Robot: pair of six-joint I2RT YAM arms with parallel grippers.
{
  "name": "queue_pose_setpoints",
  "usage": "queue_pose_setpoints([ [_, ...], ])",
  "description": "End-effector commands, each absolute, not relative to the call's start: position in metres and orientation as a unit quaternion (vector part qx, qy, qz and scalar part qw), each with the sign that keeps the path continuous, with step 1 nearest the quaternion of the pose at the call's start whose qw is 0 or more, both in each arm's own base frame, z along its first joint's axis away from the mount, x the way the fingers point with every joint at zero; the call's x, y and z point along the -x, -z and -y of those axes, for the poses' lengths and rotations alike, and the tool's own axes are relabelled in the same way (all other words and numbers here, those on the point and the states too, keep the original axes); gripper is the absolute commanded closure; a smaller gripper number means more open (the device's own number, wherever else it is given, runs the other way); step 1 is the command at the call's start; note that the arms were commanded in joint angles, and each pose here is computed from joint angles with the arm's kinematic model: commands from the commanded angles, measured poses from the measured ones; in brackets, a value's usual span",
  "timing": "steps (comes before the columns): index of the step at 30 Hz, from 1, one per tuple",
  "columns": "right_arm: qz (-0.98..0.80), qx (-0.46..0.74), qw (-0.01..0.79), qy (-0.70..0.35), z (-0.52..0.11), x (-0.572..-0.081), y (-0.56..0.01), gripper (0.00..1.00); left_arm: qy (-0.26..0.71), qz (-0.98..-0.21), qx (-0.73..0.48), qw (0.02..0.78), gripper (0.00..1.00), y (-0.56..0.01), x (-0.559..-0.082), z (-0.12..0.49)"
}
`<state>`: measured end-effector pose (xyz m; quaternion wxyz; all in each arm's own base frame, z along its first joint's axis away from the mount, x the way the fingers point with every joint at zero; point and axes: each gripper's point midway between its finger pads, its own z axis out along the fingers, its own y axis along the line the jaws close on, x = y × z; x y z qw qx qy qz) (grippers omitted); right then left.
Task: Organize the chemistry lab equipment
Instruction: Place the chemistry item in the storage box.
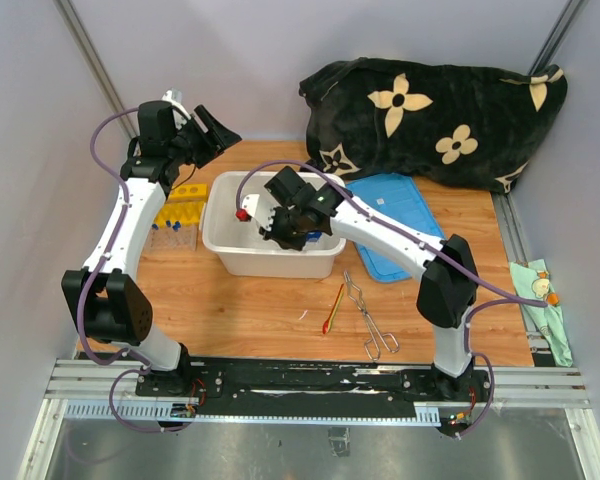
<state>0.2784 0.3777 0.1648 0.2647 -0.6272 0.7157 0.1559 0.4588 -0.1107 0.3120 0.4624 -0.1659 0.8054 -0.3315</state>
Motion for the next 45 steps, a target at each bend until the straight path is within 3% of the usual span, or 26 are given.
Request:
queue_pose_setpoints([
  [1, -0.713, 0.640, 0.257, -0.123, -0.374, -0.286, -0.148, 0.96, 0.340, -0.793, 0.155, 0.482, 0.32, -0.333, -0.453, 0.110],
  [27, -0.779, 0.552, 0.259, -0.143, -0.357, -0.360, -0.125, 0.96, 0.340, -0.794, 0.159, 0.479, 0.32, -0.329, -0.454, 0.109],
  [45, -0.789, 0.547, 0.233, -0.155, -0.349, -0.353, -0.107, 0.96, 0.338, -0.799, 0.160, 0.471, 0.32, -0.321, -0.462, 0.106],
])
